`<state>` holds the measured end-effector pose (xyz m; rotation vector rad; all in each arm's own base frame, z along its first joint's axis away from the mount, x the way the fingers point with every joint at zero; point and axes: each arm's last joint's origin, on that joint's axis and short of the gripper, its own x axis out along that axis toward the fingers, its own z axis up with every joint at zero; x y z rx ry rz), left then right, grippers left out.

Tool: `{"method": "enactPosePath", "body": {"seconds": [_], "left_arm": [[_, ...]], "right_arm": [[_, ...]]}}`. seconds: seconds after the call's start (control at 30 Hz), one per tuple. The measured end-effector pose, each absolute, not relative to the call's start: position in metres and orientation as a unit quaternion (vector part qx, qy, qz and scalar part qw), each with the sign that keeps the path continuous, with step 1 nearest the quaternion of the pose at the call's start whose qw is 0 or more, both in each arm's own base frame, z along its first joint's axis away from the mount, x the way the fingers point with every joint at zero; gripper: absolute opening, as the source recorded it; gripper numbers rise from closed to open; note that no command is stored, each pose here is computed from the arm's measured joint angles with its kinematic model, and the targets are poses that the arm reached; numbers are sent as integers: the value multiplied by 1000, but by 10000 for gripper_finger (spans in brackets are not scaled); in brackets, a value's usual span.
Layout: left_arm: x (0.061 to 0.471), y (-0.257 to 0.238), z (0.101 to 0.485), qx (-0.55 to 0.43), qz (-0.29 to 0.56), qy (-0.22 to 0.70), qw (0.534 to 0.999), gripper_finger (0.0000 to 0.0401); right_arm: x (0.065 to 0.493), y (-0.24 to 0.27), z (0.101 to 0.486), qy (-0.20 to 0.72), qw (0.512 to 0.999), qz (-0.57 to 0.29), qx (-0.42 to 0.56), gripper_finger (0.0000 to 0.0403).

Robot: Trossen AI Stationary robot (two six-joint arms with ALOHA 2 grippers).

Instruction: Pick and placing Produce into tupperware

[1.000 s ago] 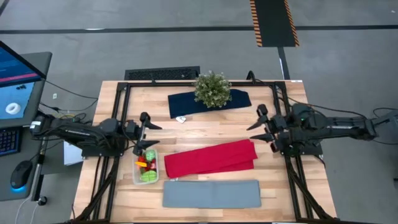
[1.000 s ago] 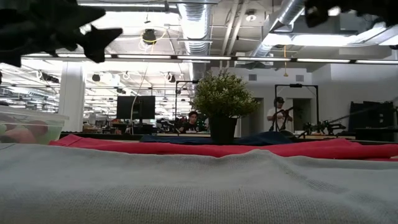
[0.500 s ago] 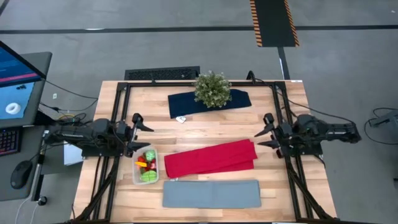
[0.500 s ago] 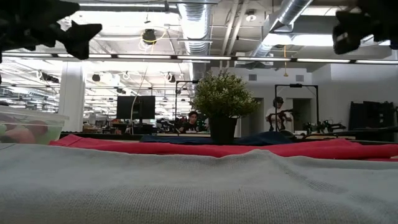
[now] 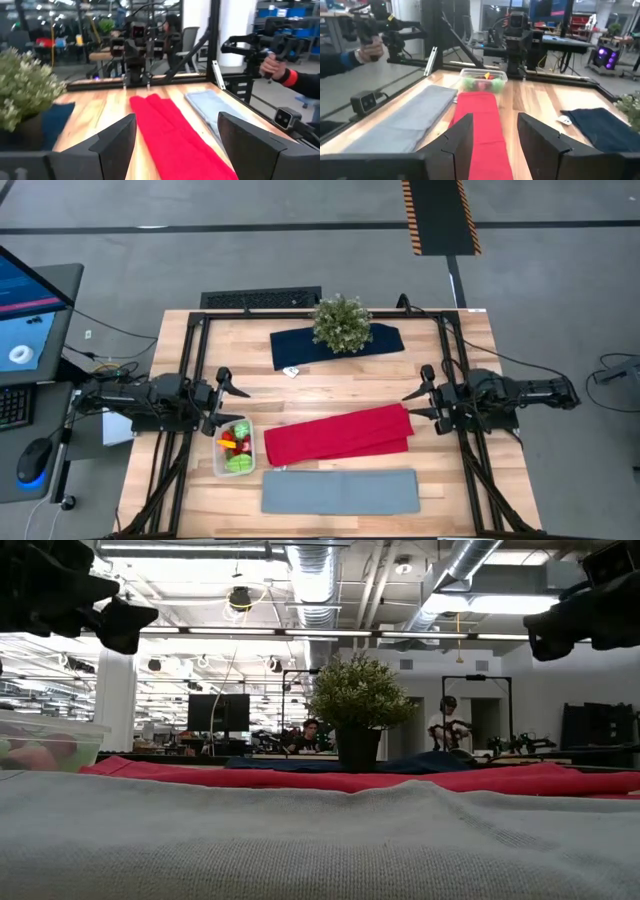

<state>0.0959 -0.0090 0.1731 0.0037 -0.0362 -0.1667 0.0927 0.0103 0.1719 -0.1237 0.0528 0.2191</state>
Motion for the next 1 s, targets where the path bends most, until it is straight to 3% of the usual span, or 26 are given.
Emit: {"method": "enactPosePath", "body": {"seconds": [0.43, 0.63, 1.0], "left_arm": [[96, -11, 172, 61, -91, -33, 993, 270], [97, -10, 171, 32, -73, -23, 997, 270], [97, -7, 169, 8, -31, -14, 999, 270]], "right_arm": [[93, 3, 172, 26, 991, 68, -110, 176], [94, -1, 171, 38, 997, 42, -58, 176], [94, -1, 171, 37, 997, 42, -61, 176]]}}
